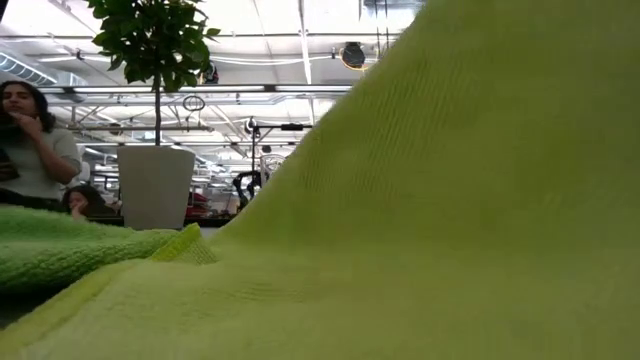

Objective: Fold microfiber towels
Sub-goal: Fold the blue towel

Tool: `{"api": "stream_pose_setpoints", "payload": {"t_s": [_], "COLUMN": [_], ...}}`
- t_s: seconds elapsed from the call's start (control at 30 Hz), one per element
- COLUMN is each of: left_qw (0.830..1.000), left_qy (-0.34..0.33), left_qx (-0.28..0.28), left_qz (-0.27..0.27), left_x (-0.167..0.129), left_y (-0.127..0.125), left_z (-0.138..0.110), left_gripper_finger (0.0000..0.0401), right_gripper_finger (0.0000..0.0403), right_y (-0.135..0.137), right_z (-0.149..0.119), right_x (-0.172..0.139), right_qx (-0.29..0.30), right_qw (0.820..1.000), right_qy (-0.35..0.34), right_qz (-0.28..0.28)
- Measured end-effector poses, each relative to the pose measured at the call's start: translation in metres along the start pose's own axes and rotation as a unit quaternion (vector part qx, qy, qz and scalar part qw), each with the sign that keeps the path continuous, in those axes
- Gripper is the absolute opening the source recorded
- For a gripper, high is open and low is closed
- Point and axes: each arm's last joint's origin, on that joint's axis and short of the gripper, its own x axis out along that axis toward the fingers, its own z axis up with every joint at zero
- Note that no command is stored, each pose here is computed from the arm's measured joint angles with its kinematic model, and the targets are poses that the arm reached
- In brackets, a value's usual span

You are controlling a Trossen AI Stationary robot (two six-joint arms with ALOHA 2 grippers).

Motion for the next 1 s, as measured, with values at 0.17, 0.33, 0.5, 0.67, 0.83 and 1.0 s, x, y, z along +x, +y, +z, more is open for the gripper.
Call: {"api": "stream_pose_setpoints", "payload": {"t_s": [0.17,0.33,0.5,0.67,0.83,1.0], "left_qw": [1.000,1.000,0.999,0.999,0.998,0.999], "left_qy": [-0.008,-0.005,0.010,0.017,0.049,0.031], "left_qx": [-0.003,-0.010,-0.026,-0.039,-0.029,-0.036], "left_qz": [-0.008,-0.025,-0.041,-0.028,-0.004,0.016], "left_x": [-0.009,-0.009,0.000,0.031,0.048,0.052], "left_y": [0.001,0.000,-0.004,-0.013,-0.020,-0.033], "left_z": [0.006,0.005,-0.005,-0.031,-0.055,-0.063], "left_gripper_finger": [0.0006,0.0011,0.0028,0.0049,0.0088,0.0138], "right_gripper_finger": [0.0000,0.0000,0.0000,0.0000,0.0000,0.0000], "right_y": [0.000,0.000,0.000,0.000,0.000,0.000], "right_z": [0.000,0.000,0.000,0.000,0.000,0.000], "right_x": [0.000,0.000,0.000,0.000,0.000,0.000], "right_qx": [-0.001,-0.001,0.000,0.005,0.006,0.006], "right_qw": [1.000,1.000,1.000,1.000,1.000,1.000], "right_qy": [0.001,0.000,0.000,-0.001,-0.001,-0.001], "right_qz": [-0.001,-0.002,-0.001,0.000,0.000,-0.001]}}
